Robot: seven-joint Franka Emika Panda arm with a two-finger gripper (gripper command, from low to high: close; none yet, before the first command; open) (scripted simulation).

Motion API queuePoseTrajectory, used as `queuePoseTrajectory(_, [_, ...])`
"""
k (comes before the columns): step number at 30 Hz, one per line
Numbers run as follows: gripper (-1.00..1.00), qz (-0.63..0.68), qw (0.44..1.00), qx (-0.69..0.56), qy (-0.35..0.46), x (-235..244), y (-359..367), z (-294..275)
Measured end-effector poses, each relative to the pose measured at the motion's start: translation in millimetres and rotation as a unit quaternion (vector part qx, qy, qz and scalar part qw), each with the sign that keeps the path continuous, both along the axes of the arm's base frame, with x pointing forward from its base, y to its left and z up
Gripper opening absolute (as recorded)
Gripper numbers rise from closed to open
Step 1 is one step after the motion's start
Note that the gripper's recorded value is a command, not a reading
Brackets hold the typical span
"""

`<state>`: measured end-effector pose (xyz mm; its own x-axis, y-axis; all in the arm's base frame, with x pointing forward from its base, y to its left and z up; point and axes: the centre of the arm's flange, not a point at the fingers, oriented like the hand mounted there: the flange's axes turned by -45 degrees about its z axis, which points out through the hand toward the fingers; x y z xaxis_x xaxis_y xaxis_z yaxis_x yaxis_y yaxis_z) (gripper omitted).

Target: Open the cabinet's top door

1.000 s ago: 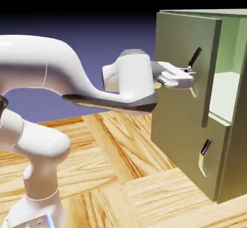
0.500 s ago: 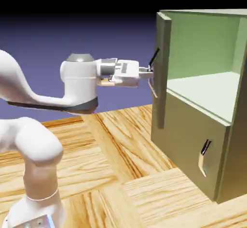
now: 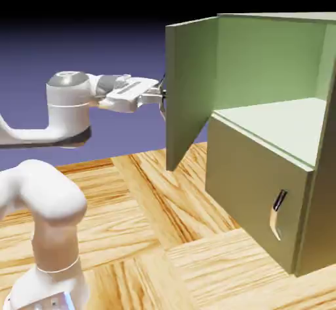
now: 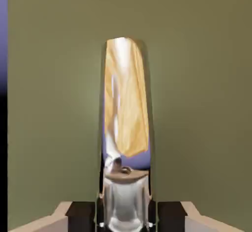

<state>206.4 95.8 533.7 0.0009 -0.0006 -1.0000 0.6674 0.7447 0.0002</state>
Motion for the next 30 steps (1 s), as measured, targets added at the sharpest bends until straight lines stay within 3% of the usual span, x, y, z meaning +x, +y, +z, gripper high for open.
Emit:
queuePoseTrajectory(17, [-1.0, -0.167, 0.986, 0.001, 0.0, -57, 150, 0])
queuePoseTrajectory(30, [-1.0, -0.291, 0.957, 0.001, 0.0, -65, 272, 0])
